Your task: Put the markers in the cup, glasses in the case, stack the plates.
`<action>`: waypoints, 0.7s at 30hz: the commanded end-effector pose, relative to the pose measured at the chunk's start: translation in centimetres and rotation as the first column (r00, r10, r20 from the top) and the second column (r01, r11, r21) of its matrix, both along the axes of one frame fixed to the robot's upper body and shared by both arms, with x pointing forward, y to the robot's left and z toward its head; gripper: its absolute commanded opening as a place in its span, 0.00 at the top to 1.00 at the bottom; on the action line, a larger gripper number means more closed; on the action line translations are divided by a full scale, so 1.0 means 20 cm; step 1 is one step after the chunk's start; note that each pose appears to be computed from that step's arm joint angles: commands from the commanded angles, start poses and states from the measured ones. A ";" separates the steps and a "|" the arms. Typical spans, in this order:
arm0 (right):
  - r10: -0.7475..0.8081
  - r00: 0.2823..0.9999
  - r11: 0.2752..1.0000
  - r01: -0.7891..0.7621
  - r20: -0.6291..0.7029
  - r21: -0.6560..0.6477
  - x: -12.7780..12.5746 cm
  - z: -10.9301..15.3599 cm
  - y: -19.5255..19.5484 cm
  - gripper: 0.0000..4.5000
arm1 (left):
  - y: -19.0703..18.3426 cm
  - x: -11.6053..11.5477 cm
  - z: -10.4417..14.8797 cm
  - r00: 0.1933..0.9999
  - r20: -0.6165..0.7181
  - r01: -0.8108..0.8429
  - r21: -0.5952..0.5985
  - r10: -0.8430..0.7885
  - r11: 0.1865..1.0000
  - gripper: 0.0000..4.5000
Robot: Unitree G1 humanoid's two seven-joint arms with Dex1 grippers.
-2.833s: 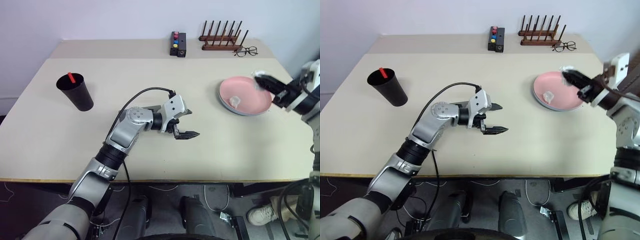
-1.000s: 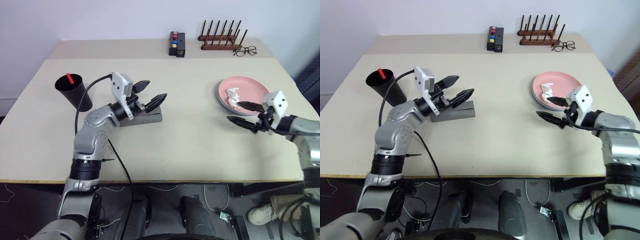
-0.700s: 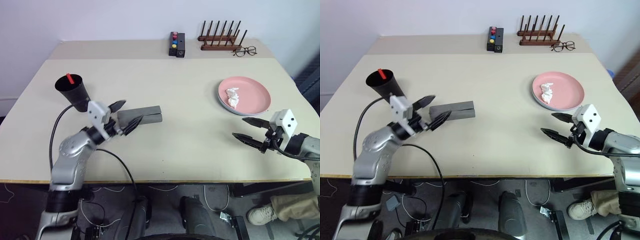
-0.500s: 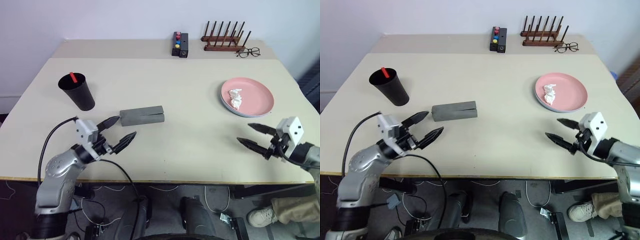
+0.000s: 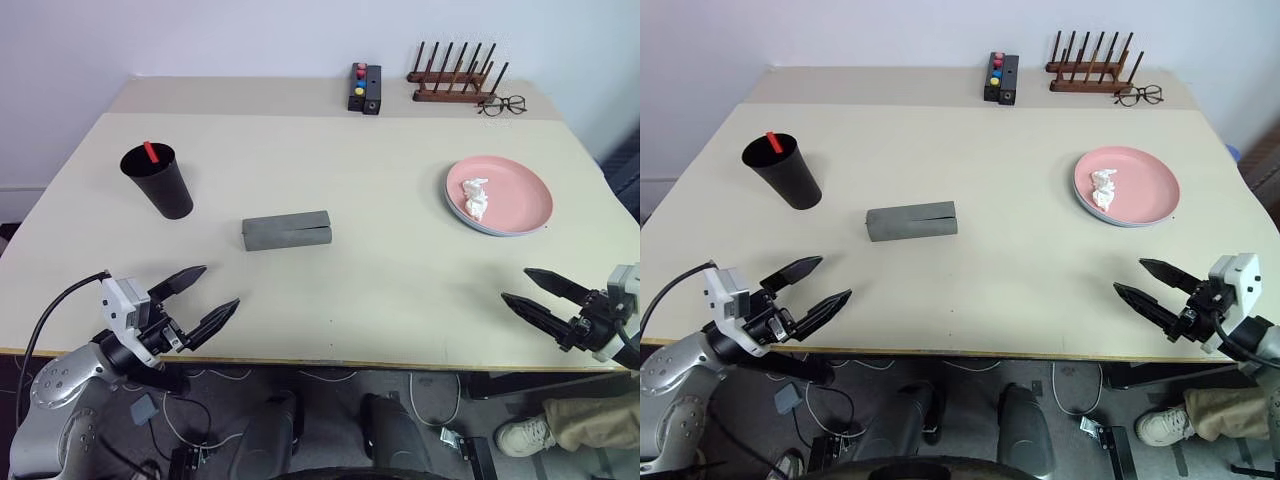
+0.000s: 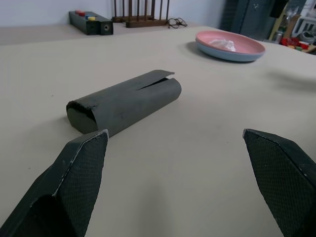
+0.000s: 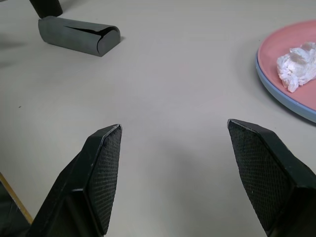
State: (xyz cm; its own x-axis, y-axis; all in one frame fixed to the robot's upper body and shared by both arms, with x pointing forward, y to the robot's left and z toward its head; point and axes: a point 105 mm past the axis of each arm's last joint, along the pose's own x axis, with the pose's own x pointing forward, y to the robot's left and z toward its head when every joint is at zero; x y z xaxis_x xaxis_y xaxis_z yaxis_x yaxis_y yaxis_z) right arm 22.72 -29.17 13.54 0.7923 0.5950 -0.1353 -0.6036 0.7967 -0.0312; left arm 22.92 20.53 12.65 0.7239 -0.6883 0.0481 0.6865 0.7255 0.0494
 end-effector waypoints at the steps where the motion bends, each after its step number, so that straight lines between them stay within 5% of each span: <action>1: 0.002 0.998 1.000 -0.001 0.067 -0.006 0.01 0.08 0.01 0.23 | -0.02 -0.01 0.06 0.998 0.052 0.025 -0.003 -0.025 1.000 0.00; 21: -0.001 0.998 0.998 0.005 0.070 -0.056 0.03 0.06 0.02 0.23 | -0.02 0.02 0.07 0.999 0.035 0.031 0.006 -0.031 1.000 0.00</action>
State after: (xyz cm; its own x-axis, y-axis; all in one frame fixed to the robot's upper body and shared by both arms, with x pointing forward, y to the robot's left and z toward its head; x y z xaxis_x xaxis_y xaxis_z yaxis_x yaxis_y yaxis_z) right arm 23.28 -28.91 14.22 0.7994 0.5856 -0.1343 -0.5980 0.7970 -0.0846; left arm 23.25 20.49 13.26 0.7122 -0.7001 0.0513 0.6978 0.7140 0.0573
